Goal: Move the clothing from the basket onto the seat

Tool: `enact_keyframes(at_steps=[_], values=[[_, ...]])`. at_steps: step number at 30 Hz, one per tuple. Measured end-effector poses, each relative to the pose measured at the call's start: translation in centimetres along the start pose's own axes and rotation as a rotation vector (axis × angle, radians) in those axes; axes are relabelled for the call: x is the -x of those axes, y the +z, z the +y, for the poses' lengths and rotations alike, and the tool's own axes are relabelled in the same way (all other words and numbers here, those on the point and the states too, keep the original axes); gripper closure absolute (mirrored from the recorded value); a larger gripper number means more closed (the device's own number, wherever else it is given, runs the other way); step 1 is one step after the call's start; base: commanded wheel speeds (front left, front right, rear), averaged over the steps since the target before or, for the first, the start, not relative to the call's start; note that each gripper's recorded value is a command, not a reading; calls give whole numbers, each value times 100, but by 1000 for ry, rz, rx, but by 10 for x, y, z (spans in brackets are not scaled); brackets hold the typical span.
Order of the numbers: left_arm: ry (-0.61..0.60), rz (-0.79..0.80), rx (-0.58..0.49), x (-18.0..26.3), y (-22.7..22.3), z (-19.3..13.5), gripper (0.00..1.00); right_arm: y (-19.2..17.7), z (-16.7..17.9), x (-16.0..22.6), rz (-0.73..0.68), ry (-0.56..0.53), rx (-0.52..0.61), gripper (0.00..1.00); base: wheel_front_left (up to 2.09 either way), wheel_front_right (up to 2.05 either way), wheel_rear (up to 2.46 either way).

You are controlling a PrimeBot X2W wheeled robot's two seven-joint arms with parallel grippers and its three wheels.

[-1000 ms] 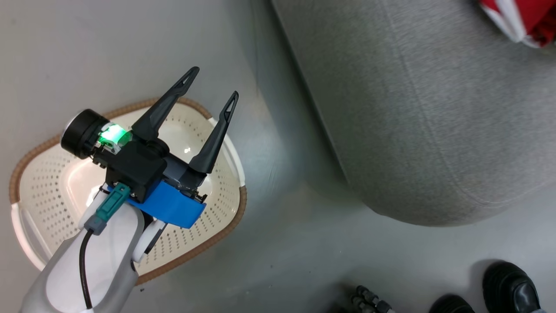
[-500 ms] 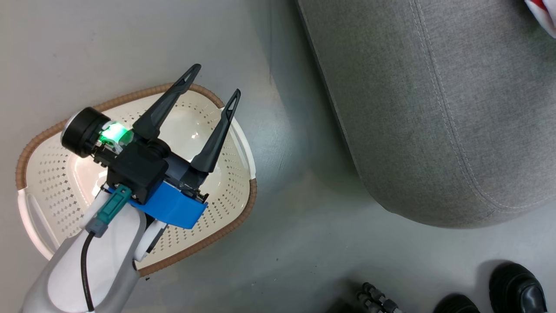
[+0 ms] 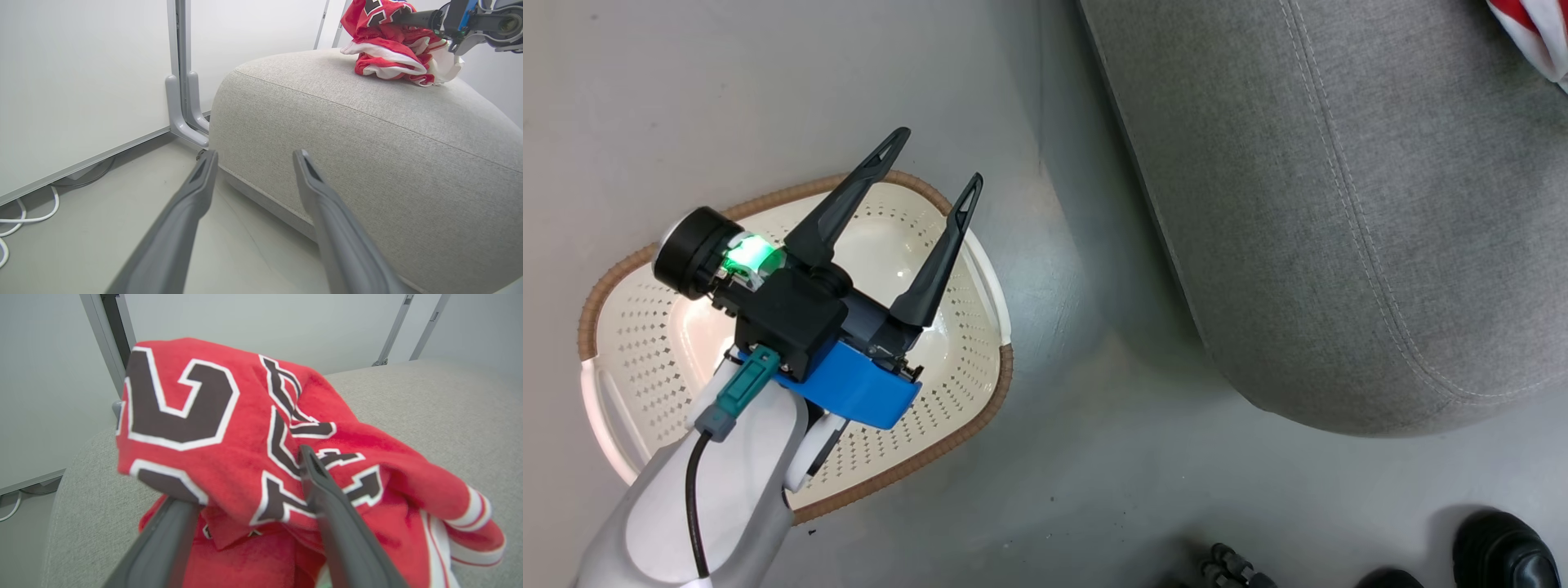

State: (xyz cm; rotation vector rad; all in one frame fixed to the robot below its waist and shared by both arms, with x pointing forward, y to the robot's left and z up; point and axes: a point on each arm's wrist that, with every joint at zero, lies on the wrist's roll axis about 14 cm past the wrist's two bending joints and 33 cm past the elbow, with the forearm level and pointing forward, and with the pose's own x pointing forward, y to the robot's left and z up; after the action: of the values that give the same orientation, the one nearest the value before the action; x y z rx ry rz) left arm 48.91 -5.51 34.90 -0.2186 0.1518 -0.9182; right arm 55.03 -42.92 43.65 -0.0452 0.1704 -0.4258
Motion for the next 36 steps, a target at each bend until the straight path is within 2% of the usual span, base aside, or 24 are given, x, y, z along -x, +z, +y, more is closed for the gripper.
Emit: enact_keyframes(at_steps=[10,19,27,36], values=[[19,-5,0,1,9,-2,0,2,0,8,9,9,-2,0,0,0,0],[78,-26,13,13,38,-14,0,5,9,44,13,81,41,0,0,0,0],[170,-42,32,44,64,-29,0,17,25,86,-15,168,37,0,0,0,0],[344,-78,24,102,91,-29,0,40,49,141,-79,277,0,0,0,0,0]])
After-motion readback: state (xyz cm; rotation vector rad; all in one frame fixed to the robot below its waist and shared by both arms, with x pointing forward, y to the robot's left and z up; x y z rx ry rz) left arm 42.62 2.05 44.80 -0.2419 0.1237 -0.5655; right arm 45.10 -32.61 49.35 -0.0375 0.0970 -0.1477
